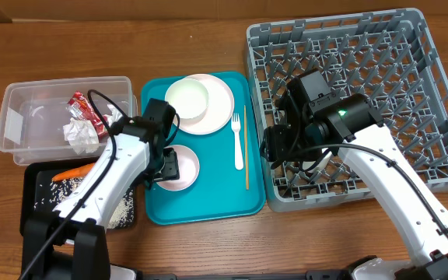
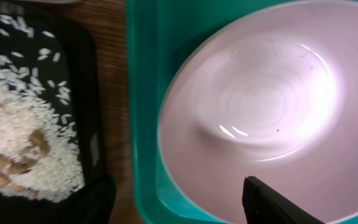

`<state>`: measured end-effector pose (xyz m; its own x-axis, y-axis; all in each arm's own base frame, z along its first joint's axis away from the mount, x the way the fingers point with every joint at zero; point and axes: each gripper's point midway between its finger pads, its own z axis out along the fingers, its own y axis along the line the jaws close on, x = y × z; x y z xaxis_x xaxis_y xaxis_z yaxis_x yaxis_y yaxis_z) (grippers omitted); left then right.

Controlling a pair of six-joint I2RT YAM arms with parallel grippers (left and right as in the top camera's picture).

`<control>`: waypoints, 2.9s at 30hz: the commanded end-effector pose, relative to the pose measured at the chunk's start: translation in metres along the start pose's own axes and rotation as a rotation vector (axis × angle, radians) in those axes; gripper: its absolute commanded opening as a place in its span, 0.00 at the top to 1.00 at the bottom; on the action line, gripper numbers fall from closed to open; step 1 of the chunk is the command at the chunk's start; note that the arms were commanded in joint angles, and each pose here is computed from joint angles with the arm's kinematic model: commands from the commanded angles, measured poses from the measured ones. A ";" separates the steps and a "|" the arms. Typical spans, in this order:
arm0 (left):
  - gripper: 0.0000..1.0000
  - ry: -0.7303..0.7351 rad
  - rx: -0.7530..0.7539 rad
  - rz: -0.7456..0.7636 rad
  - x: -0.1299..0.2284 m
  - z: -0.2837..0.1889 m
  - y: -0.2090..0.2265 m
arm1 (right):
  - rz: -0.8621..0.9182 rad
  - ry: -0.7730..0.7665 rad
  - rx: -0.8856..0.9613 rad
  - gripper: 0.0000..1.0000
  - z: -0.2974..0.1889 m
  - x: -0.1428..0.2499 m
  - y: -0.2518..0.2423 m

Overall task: Sort waste into correct bins and load items into the dishwasher
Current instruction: 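Lower the left gripper and grasp the pink bowl rim again, then bring the right gripper to the bowl and grasp its opposite rim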

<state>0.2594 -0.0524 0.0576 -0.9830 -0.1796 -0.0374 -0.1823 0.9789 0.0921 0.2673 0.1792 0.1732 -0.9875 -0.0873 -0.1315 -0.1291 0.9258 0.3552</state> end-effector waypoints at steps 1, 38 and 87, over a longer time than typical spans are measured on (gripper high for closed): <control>0.32 0.018 0.049 -0.017 0.007 0.011 -0.007 | -0.020 -0.043 -0.012 0.37 -0.011 -0.008 0.006; 0.74 -0.048 0.063 -0.022 -0.002 0.029 -0.010 | -0.035 -0.104 0.001 0.02 -0.012 -0.022 0.005; 0.96 -0.176 0.294 0.137 -0.003 -0.117 -0.059 | -0.315 -0.139 -0.168 0.31 0.000 -0.008 0.094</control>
<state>0.2684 -0.1167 0.1616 -0.9784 -0.0723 -0.1935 -0.0399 0.9853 -0.1664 0.2643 0.2586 0.1934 -0.8938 -0.2893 -0.3427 -0.4199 0.8083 0.4126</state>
